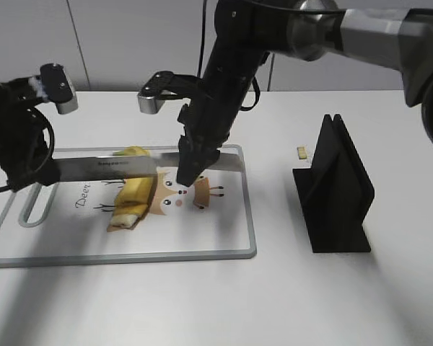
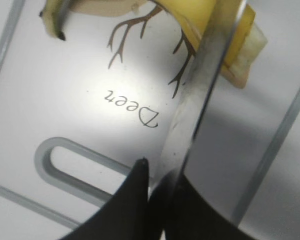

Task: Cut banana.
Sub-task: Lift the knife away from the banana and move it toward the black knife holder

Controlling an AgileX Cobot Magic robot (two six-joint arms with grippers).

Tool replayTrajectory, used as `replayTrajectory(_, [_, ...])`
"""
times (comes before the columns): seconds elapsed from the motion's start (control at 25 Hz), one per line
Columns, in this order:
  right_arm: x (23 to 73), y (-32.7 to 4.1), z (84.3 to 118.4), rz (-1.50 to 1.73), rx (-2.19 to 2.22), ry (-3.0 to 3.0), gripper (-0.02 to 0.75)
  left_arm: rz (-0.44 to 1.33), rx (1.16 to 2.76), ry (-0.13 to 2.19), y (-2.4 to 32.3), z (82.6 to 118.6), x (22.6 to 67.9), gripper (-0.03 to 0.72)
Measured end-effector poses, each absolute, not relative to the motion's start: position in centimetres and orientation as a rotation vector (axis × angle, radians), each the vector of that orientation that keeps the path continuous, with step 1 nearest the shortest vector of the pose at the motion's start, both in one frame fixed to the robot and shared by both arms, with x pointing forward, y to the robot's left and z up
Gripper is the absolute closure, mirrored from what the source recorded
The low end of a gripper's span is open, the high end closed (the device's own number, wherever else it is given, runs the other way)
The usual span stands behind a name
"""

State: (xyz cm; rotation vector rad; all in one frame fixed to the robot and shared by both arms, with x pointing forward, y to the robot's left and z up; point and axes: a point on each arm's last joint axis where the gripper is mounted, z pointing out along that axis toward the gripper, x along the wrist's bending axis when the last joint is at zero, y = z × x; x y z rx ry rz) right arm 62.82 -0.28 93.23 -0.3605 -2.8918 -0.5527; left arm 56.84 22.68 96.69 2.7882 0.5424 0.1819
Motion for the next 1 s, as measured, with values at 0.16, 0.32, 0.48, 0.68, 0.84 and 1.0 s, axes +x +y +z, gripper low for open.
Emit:
replayTrajectory(0.16, [62.7,-0.4,95.4,-0.6,-0.35,-2.918,0.5,0.267,2.765,0.52,22.8,99.1,56.2,0.636])
replayTrajectory(0.32, [62.3,-0.6,98.1,-0.651,-0.331,-2.957,0.5,0.32,2.741,0.503,22.9,101.3,55.2,0.646])
replayTrajectory(0.48, [61.8,-1.0,101.0,-0.708,-0.311,-3.0,0.5,0.384,2.703,0.494,23.0,103.4,54.3,0.65])
replayTrajectory(0.68, [60.9,-1.3,103.2,-0.732,-0.293,-3.017,0.5,0.431,2.652,0.501,23.0,105.5,53.2,0.591])
replayTrajectory(0.84, [60.1,-1.6,103.6,-0.69,-0.313,-3.025,0.531,0.466,2.601,0.54,23.1,106.7,52.7,0.336])
replayTrajectory(1.0, [59.8,-1.7,104.2,-0.696,-0.353,-3.031,0.572,0.488,2.578,0.536,23.1,107.8,52.0,0.108])
